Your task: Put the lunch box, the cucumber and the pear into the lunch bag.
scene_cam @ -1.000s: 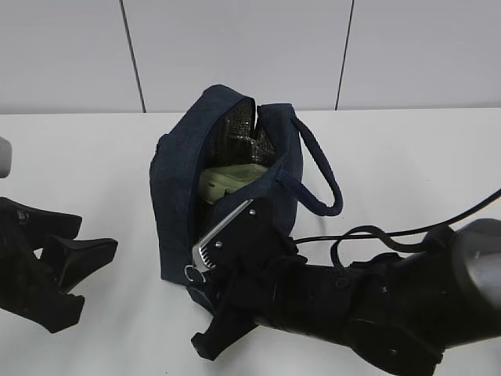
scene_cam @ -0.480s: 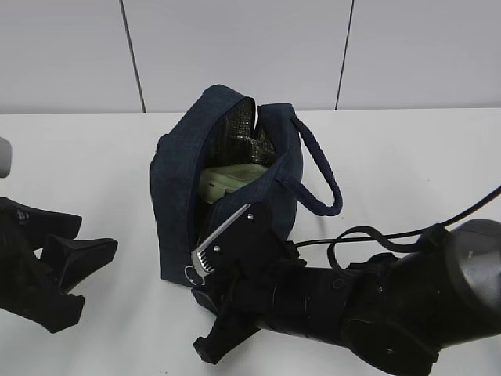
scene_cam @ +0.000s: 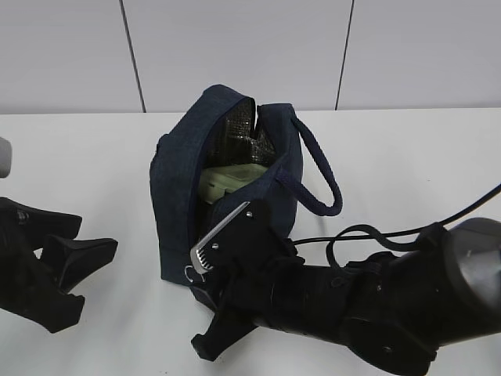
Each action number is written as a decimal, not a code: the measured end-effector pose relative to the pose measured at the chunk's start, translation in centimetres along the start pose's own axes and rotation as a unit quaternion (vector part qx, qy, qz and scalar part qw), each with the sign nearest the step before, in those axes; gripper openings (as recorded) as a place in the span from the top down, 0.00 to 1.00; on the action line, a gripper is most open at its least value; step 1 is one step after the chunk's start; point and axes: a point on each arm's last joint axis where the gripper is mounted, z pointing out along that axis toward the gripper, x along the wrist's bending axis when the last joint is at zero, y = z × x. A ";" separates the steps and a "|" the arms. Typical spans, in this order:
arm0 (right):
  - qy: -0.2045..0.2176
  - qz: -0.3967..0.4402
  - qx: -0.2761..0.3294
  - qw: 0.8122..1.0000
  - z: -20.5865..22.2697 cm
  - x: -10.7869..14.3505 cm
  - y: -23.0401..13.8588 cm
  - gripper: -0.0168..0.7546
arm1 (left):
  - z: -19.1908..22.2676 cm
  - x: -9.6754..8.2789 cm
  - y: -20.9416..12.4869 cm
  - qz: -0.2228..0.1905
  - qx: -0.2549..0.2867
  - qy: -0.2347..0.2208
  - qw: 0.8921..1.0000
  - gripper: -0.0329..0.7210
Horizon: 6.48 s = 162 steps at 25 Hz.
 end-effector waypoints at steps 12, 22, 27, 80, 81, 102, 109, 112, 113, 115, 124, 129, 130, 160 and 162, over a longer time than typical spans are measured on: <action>-0.001 0.000 0.002 1.000 0.2 0.0 0.2 0.75 | 0.0 0.0 0.0 0.000 0.000 0.000 1.000 0.50; -0.001 -0.001 0.002 1.000 0.2 0.0 0.2 0.92 | 0.0 0.0 0.0 0.000 0.000 0.000 1.000 0.50; -0.001 -0.001 0.002 1.000 0.2 0.0 0.2 0.98 | 0.0 0.0 0.0 0.000 0.000 0.000 1.000 0.50; -0.027 -0.047 0.022 0.998 -6.0 -0.6 8.3 0.98 | 1.1 0.2 -0.5 0.001 0.020 0.010 1.000 0.51; -0.027 -0.048 0.019 0.998 -6.2 -0.6 8.4 0.98 | 1.1 0.2 -0.5 0.001 0.020 0.010 1.000 0.51; -0.039 -0.045 0.022 0.998 -7.2 -0.9 10.8 0.98 | 3.8 0.2 -0.2 0.040 0.059 0.008 0.997 0.54; -0.040 -0.045 0.027 0.998 -7.2 -0.9 10.7 0.98 | 4.6 -0.4 0.7 0.078 0.053 -0.002 0.996 0.54; -0.040 -0.044 0.029 0.998 -7.2 -0.9 10.7 0.98 | 5.3 -0.7 0.7 0.092 0.057 -0.005 0.994 0.55; -0.040 -0.043 0.029 0.998 -7.2 -0.9 10.7 0.98 | 5.5 -0.7 0.6 0.098 0.061 -0.005 0.993 0.55; -0.040 -0.043 0.029 0.998 -7.2 -0.9 10.7 0.98 | 5.9 -0.7 0.3 0.116 0.069 -0.007 0.991 0.55; -0.040 -0.043 0.030 0.998 -7.2 -0.9 10.7 0.98 | 6.3 -0.5 0.4 0.135 0.057 0.004 0.989 0.55; -0.040 -0.043 0.030 0.998 -7.2 -0.9 10.7 0.98 | 6.3 -0.6 0.5 0.150 0.055 0.002 0.987 0.55; -0.040 -0.043 0.030 0.998 -7.2 -0.9 10.7 0.98 | 6.3 -0.6 0.5 0.151 0.055 0.002 0.987 0.55; -0.044 -0.043 0.029 0.998 -7.7 -1.0 11.4 0.98 | 8.9 -1.5 0.2 0.138 0.052 0.007 0.989 0.57; -0.044 -0.043 0.029 0.998 -7.8 -1.0 11.4 0.98 | 9.3 -1.6 0.6 0.138 0.051 0.007 0.989 0.57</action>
